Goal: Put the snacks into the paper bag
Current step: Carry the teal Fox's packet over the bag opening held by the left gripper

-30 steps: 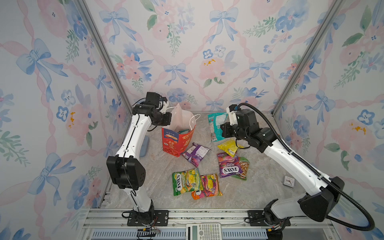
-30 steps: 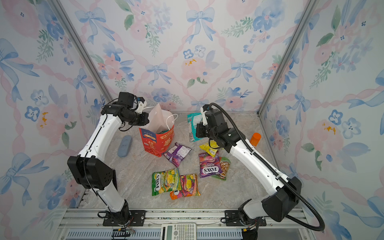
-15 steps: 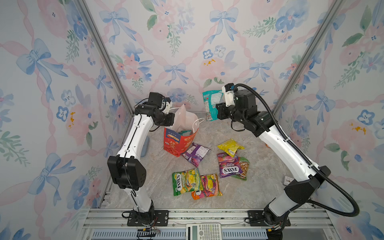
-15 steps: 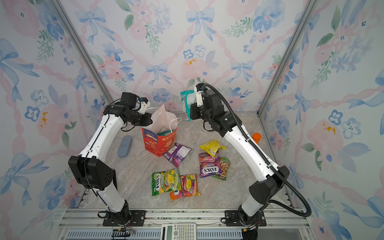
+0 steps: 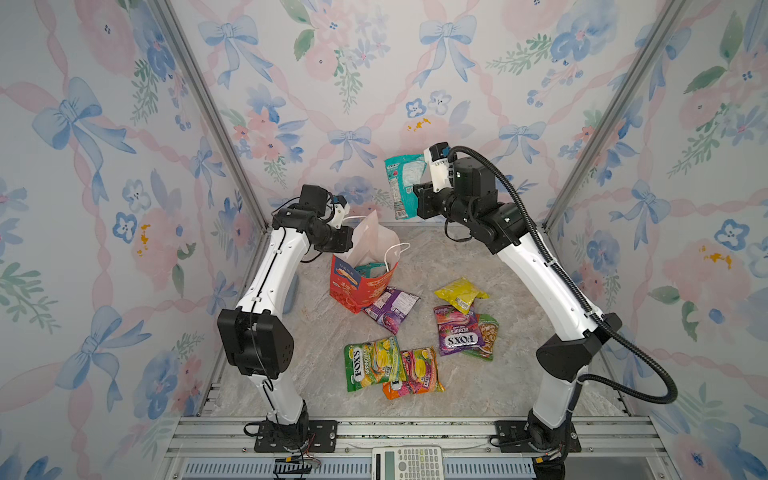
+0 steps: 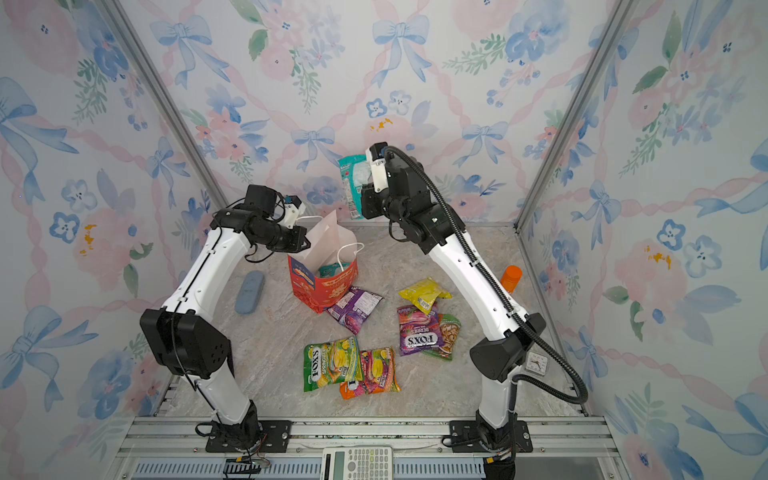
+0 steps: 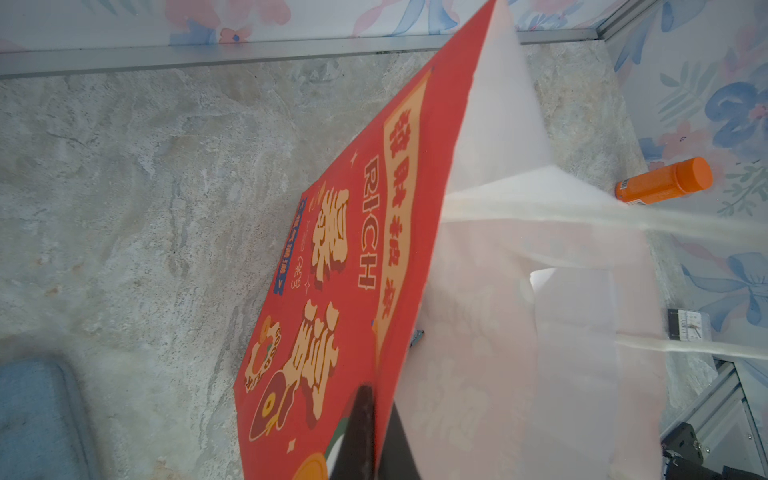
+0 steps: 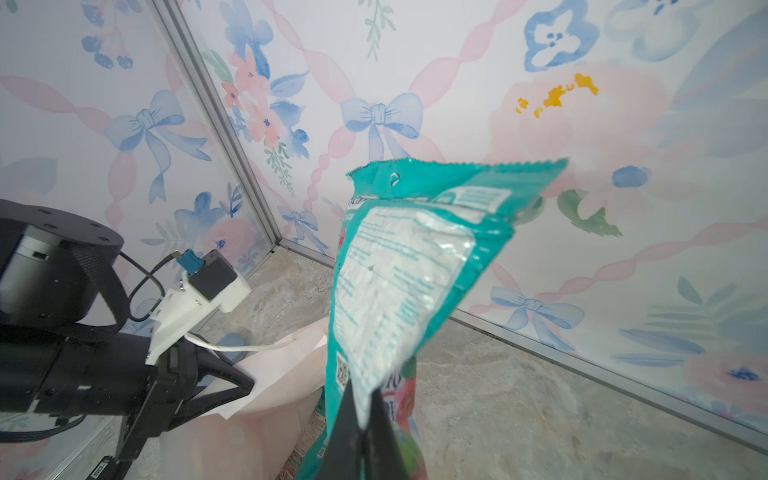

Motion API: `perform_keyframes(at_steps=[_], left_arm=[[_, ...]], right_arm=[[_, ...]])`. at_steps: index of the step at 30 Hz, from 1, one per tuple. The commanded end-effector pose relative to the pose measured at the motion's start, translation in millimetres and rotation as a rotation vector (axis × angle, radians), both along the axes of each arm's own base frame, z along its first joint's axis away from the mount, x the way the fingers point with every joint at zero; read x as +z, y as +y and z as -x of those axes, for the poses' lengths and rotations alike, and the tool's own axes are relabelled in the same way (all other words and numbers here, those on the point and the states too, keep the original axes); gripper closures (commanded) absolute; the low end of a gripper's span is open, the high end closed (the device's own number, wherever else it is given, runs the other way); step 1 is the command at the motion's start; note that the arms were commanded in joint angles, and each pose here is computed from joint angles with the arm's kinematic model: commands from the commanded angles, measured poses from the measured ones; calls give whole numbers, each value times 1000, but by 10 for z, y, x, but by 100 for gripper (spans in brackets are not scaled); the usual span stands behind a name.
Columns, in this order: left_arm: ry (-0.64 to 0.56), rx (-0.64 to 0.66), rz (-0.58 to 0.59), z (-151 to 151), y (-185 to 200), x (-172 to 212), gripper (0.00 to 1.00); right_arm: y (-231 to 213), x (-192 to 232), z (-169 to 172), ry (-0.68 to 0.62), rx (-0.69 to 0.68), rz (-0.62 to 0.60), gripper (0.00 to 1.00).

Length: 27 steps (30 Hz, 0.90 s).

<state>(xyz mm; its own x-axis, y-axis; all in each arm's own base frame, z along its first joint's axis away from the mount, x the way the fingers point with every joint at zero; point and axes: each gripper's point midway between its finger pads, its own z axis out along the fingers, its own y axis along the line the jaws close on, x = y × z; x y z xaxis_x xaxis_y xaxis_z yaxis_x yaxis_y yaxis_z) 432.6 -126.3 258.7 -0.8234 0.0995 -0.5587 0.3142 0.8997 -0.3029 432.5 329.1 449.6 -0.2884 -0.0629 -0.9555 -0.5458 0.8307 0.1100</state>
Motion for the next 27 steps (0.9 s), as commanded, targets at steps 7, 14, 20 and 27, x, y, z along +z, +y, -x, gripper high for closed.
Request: perform_keyframes(at_steps=[7,14,20,27], left_arm=[[11,2,-31,-33,19,-69,100],[22,51,-57,-78,143,-123,100],[20,77,-68,-100,207,-118,100],[25,88,-76,-109,236,-145,100]], right_arm=[[436,-153,171,27,114,57,99],[408,-449,248,84,117,105,99],[377,-677,292,128,118,138,99],[403,-819,370,159,149,175,100]])
